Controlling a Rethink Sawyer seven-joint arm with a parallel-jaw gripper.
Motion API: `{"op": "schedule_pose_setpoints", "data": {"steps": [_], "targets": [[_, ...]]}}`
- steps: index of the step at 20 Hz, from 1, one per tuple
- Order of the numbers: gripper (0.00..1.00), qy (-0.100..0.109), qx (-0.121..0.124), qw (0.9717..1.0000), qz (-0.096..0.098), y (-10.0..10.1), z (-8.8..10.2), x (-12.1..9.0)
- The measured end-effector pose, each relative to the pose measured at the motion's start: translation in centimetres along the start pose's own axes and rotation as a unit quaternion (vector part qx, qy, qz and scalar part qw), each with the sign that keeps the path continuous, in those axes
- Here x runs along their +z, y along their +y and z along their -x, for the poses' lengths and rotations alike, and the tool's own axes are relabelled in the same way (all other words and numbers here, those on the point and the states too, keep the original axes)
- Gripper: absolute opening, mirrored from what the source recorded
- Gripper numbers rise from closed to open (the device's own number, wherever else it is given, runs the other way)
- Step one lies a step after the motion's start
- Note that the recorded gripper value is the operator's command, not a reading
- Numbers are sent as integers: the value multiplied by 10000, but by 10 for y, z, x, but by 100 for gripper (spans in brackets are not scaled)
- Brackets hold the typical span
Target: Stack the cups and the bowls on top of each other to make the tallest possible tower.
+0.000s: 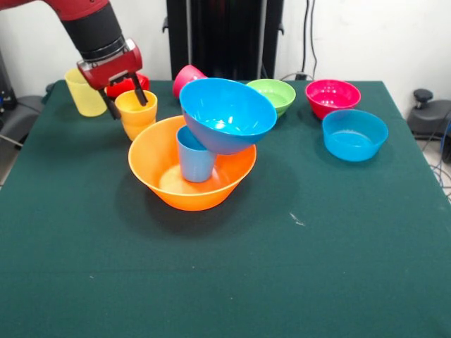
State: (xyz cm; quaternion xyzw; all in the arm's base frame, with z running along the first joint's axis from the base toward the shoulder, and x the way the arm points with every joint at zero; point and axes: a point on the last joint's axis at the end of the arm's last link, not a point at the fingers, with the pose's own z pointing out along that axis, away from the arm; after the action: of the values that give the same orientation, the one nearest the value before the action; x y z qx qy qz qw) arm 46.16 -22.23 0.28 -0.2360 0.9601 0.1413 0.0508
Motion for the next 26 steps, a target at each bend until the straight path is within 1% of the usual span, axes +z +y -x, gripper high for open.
{"op": "schedule_pose_setpoints", "data": {"steps": [6,11,19,26], "targets": [[100,41,29,10000,56,3,-5,6],[100,78,50,9999,59,3,-9,7],[100,86,49,9999,56,2,-8,8],[100,35,84,9999,123,2,-3,16]]}}
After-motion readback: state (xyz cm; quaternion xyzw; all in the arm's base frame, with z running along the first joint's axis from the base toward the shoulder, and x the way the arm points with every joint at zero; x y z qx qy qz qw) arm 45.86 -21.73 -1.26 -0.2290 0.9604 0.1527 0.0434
